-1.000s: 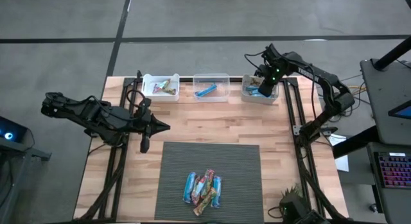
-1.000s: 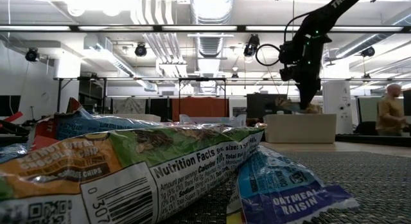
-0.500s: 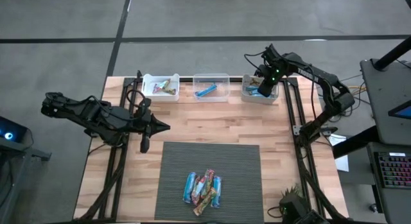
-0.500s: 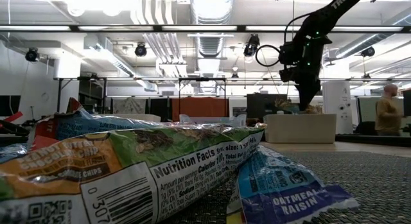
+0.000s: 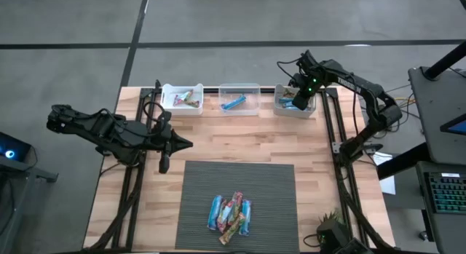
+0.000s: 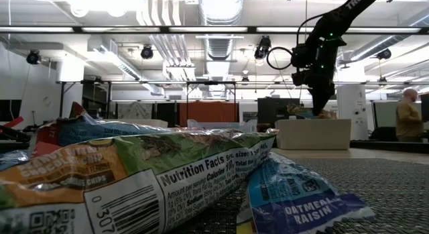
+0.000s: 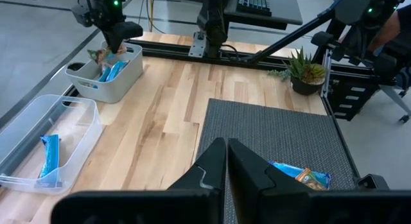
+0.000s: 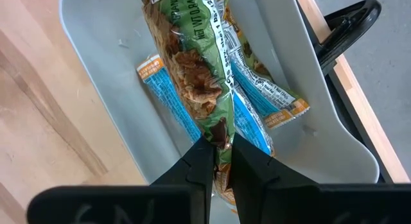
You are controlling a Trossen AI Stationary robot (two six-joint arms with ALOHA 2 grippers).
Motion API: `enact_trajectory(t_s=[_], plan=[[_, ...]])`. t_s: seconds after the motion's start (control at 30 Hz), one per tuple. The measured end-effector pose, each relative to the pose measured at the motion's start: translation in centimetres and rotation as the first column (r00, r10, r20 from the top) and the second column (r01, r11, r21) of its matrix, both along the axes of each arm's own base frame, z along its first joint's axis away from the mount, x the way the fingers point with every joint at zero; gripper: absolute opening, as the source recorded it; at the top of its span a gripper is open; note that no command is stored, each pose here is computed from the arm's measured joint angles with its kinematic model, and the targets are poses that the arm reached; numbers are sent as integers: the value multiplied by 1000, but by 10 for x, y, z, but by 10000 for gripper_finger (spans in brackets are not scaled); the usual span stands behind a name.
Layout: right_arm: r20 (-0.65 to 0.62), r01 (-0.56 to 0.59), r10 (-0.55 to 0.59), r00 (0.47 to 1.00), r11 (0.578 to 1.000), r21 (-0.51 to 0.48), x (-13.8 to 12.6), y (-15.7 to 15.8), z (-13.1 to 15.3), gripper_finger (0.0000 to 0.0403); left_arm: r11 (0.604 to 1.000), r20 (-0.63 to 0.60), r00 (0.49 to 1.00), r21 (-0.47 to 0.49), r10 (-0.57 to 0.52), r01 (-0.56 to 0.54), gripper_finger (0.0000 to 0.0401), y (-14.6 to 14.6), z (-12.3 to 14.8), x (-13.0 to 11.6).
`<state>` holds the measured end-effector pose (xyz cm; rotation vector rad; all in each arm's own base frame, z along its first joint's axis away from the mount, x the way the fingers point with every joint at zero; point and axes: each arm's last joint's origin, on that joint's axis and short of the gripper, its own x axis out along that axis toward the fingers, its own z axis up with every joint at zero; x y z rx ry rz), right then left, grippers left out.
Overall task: Pick and place Granola Bars by type
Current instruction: Put the yellow granola bar into the gray bin, then put the blue granola bar into the transparent bin
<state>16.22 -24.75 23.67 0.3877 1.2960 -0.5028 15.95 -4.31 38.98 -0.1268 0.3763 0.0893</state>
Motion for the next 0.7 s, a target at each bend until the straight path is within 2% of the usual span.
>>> enact_trajectory(t_s=[0.3, 0.7], plan=[[-16, 0, 0, 1000, 1000, 26, -2, 3, -5, 43, 1000, 0, 1000, -2, 1, -1, 0, 0, 0, 0], [-37, 30, -29, 999, 999, 46, -4, 6, -12, 138, 1000, 0, 1000, -2, 0, 0, 0, 0, 0, 0]])
